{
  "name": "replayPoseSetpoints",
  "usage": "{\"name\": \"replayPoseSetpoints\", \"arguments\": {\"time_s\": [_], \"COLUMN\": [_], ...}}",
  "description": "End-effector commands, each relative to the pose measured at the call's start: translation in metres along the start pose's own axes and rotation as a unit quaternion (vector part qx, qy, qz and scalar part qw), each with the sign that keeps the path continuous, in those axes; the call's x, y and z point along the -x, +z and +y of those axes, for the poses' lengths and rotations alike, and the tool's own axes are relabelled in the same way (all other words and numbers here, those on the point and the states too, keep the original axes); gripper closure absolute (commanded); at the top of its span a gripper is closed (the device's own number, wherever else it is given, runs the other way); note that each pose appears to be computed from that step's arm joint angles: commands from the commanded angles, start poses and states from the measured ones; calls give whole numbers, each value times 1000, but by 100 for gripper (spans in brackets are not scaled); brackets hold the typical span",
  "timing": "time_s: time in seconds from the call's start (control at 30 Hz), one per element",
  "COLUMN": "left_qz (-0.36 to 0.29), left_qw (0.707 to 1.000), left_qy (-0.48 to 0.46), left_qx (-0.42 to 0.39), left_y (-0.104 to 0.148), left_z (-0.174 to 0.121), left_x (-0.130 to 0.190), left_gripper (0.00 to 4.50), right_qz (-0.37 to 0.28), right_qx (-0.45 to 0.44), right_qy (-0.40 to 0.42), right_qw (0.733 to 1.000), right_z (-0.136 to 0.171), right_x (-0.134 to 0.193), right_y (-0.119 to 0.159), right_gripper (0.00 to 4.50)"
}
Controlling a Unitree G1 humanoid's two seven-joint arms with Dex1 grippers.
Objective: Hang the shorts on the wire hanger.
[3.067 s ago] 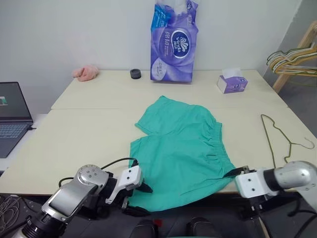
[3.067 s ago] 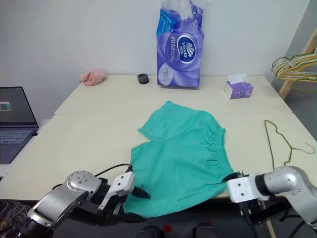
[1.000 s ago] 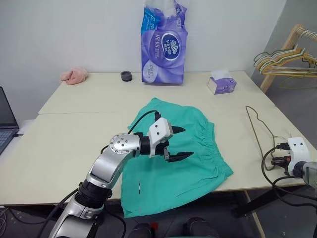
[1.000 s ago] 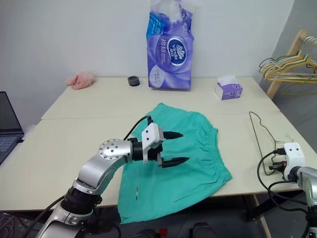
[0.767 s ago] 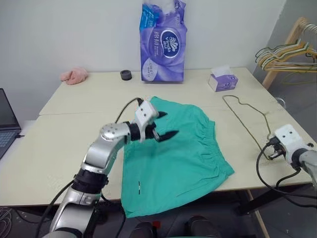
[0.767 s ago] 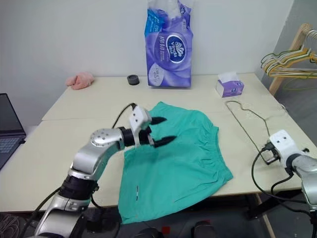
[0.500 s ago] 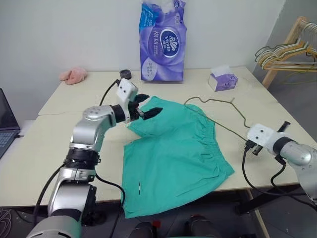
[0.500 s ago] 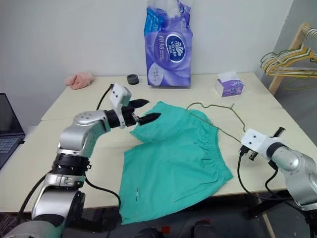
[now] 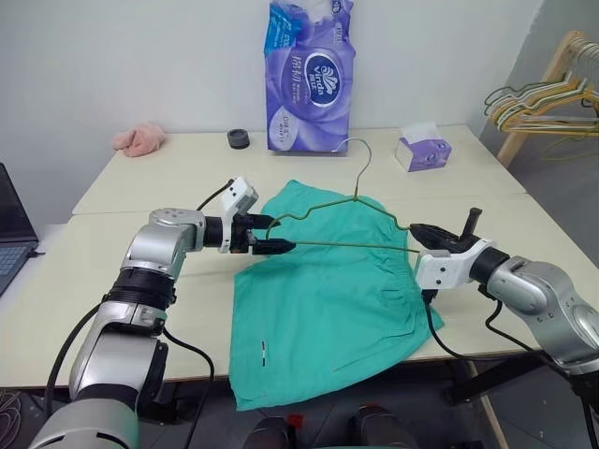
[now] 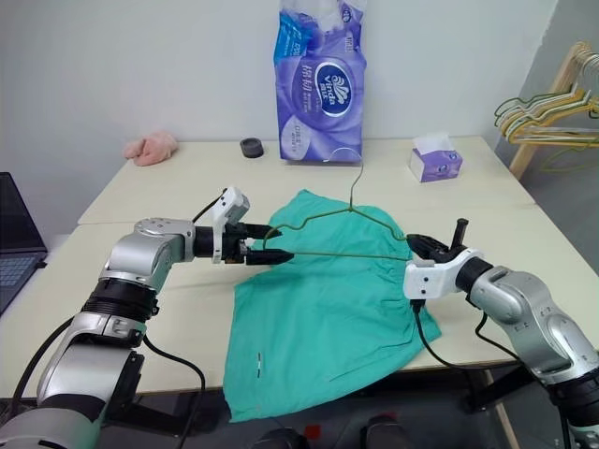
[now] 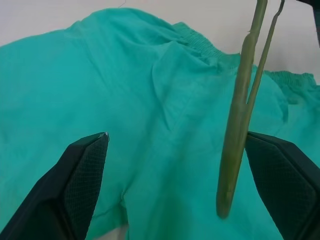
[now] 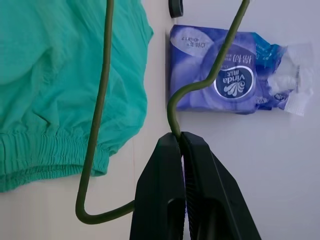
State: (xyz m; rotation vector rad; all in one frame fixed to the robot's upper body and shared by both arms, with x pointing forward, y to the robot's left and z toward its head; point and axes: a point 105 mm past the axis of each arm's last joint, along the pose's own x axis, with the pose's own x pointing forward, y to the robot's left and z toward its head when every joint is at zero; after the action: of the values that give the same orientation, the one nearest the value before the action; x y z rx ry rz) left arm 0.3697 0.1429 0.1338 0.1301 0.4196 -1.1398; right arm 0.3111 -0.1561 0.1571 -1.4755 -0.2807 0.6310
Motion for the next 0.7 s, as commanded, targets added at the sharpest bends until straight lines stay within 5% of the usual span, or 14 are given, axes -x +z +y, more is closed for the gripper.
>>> {"name": "replayPoseSetpoints", "arguments": {"time_s": [0.03, 0.37, 0.5, 0.7], "left_qz": [2, 39, 50, 64], "left_qw": [999, 990, 989, 988], "left_qy": [-52, -134, -140, -140], "left_qx": [-15, -10, -15, -23], "left_y": [5, -11, -16, -26], "left_z": [-20, -48, -51, -54], "left_x": [-10, -12, -14, -15], "left_gripper": [0, 0, 80, 267], "right_qz": [-33, -56, -57, -57], "right_qx": [24, 39, 39, 43], "right_qy": [-3, 12, 11, 1], "right_qw": [999, 998, 998, 997], "right_z": [-6, -3, -3, -7], "right_x": [-1, -4, -5, -5], "right_y": [15, 21, 21, 22], "right_gripper": [447, 447, 450, 450]}}
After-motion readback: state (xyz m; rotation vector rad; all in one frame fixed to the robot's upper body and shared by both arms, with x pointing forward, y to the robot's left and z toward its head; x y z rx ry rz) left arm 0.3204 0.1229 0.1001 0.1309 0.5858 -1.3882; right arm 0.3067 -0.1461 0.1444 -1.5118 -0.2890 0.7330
